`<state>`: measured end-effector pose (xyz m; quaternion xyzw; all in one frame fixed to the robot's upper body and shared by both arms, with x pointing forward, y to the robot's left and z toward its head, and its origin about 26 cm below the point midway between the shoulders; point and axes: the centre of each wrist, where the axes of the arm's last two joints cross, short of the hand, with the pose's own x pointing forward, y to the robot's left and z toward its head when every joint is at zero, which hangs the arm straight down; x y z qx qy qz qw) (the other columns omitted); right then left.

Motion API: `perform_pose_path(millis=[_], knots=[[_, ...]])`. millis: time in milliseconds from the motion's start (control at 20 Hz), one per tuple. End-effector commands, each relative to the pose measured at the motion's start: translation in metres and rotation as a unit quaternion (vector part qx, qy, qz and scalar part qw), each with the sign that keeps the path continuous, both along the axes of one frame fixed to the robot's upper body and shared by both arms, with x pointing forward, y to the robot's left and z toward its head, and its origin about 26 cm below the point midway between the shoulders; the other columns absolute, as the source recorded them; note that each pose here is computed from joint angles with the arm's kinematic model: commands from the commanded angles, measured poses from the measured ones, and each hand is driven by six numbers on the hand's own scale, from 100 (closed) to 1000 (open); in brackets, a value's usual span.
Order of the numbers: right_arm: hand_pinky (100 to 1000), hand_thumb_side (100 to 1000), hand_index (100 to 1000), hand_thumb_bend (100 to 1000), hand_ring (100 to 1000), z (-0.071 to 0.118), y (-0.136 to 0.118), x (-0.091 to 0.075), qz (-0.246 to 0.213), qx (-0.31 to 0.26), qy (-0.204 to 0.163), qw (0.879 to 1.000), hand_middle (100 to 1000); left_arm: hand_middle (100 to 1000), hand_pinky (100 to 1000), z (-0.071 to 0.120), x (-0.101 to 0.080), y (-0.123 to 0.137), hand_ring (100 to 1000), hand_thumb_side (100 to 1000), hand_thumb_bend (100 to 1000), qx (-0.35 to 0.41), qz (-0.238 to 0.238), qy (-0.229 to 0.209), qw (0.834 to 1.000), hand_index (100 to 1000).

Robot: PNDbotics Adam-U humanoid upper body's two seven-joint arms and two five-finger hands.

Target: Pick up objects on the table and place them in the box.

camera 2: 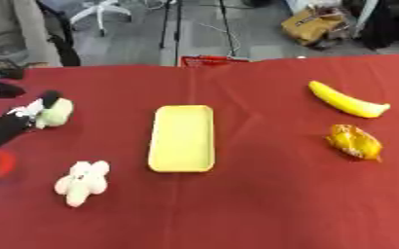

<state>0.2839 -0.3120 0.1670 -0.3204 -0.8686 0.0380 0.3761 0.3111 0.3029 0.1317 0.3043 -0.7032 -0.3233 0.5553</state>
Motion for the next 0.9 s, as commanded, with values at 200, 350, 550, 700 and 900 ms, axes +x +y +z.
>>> perform_pose_path(millis=[200, 350, 550, 700, 900], knots=[[618, 694, 852, 100, 713, 0.011, -0.003, -0.003, 0.001, -0.017, -0.014, 1.000, 782, 729, 767, 0.034, -0.004, 0.019, 720, 425, 1000, 0.200, -0.053, 0.133, 0.969, 793], [619, 690, 852, 100, 713, 0.011, -0.003, -0.003, 0.001, -0.018, -0.014, 1.000, 782, 734, 776, 0.036, -0.004, 0.023, 735, 404, 1000, 0.241, -0.073, 0.183, 0.950, 798], [619, 696, 852, 100, 712, 0.011, -0.003, -0.003, 0.002, -0.019, -0.014, 1.000, 782, 740, 775, 0.032, -0.001, 0.024, 740, 401, 1000, 0.266, -0.091, 0.220, 0.934, 805], [619, 697, 853, 100, 713, 0.011, -0.003, -0.002, 0.003, -0.018, -0.014, 1.000, 782, 751, 781, 0.028, 0.001, 0.022, 748, 415, 1000, 0.278, -0.084, 0.215, 0.933, 807], [619, 697, 853, 100, 712, 0.011, -0.003, -0.002, 0.005, -0.018, -0.014, 1.000, 782, 752, 781, 0.013, 0.003, 0.017, 748, 422, 1000, 0.289, -0.058, 0.201, 0.934, 808]])
